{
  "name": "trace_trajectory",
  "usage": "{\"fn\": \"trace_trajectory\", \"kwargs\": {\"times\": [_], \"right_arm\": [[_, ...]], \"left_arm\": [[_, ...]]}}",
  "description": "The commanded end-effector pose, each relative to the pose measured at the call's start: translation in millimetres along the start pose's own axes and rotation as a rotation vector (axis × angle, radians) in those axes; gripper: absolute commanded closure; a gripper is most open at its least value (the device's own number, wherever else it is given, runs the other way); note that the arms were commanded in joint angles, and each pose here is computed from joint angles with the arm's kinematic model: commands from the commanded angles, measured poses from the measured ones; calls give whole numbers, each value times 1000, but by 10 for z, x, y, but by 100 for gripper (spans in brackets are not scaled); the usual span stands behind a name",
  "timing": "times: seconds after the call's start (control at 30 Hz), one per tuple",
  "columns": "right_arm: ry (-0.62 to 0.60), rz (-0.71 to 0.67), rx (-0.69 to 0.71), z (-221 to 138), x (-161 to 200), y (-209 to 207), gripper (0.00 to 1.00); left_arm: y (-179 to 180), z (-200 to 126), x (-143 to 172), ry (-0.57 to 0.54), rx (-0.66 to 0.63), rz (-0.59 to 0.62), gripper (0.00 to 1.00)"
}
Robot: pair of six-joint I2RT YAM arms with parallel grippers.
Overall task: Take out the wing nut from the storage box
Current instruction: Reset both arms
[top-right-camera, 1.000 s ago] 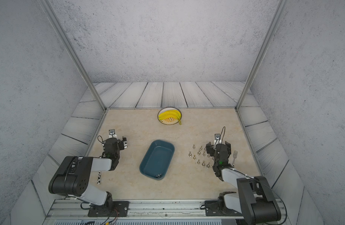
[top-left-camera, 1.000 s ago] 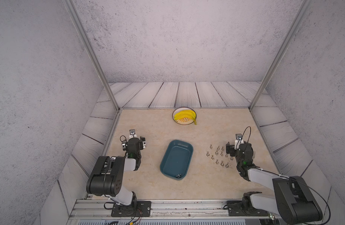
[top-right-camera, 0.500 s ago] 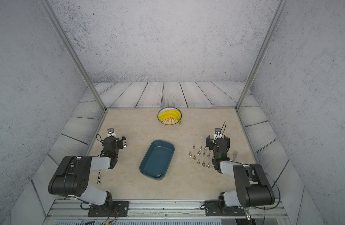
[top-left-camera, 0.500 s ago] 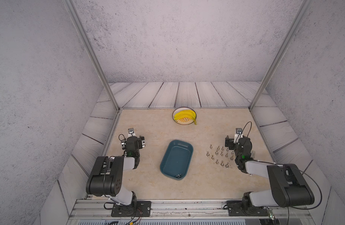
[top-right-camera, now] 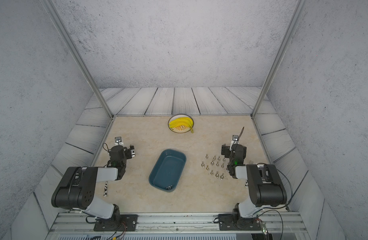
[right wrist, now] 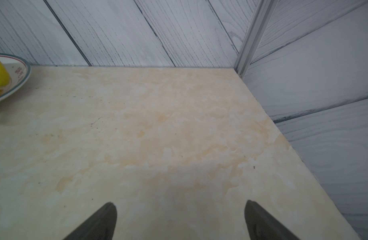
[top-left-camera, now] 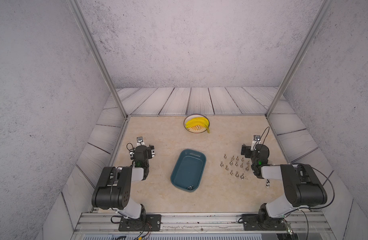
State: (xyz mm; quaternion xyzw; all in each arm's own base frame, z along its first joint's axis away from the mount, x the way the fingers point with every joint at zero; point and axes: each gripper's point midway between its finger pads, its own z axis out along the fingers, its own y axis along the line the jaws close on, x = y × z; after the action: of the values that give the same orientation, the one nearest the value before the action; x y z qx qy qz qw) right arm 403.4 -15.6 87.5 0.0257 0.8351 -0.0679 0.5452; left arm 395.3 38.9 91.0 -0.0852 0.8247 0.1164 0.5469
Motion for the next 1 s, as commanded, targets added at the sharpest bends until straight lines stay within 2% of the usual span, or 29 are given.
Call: {"fn": "trace_trajectory", "kwargs": {"times": [0.0, 0.07, 0.97], "right_arm": [[1, 13, -18, -16, 2, 28, 0], [38, 11, -23, -22, 20, 36, 0], [29, 11, -27, -17, 10, 43, 0]], "left_arm": [[22, 0, -103, -20, -4, -16, 1], [23, 1, -99, -19, -5, -15, 1], [25, 1, -102, -20, -5, -16, 1]]}}
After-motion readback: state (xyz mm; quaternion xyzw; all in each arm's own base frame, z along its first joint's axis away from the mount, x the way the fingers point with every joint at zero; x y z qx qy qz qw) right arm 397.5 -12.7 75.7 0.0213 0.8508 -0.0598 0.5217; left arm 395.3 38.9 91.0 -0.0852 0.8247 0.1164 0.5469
